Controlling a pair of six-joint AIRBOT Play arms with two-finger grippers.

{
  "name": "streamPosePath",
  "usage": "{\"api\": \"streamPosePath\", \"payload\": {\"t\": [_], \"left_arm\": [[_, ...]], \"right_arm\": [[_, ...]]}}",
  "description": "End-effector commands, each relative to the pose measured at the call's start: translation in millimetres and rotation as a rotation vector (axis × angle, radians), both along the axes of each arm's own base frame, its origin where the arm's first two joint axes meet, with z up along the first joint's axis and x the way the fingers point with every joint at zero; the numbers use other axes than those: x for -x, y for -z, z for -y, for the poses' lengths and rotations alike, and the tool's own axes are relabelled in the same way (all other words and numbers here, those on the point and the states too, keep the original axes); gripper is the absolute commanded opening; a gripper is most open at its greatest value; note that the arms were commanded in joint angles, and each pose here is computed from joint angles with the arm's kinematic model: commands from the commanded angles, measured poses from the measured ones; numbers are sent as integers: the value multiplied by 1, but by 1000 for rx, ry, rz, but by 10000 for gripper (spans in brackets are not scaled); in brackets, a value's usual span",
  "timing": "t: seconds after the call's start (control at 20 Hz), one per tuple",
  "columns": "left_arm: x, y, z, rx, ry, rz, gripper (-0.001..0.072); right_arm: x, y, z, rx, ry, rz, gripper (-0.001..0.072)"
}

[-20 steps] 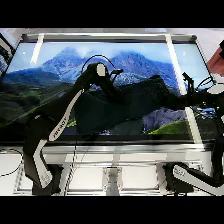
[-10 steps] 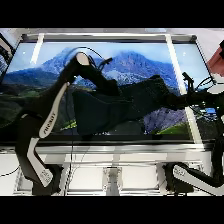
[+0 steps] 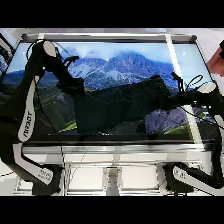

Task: Fold the clothes and pants, and hang the long-sleeved shirts on hangers.

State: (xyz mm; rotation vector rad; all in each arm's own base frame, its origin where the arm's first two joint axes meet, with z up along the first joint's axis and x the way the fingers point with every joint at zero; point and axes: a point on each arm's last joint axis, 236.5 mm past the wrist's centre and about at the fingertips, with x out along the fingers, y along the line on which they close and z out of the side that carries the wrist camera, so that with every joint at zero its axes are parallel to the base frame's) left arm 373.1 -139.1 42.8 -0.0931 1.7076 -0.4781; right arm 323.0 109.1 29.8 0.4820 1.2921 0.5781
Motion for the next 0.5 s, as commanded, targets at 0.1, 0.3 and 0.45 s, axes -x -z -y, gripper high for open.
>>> {"api": "streamPosePath", "payload": {"t": [0.1, 0.3, 0.45], "left_arm": [[48, 72, -45, -72, -107, -193, 584], [56, 118, -26, 63, -188, -155, 580], [54, 137, -14, 116, -214, -112, 579]], "right_arm": [[-1, -1, -9, -4, -16, 11, 345], [-1, -1, -9, -3, -13, 14, 345], [-2, -1, -9, -4, -12, 14, 344]]}}
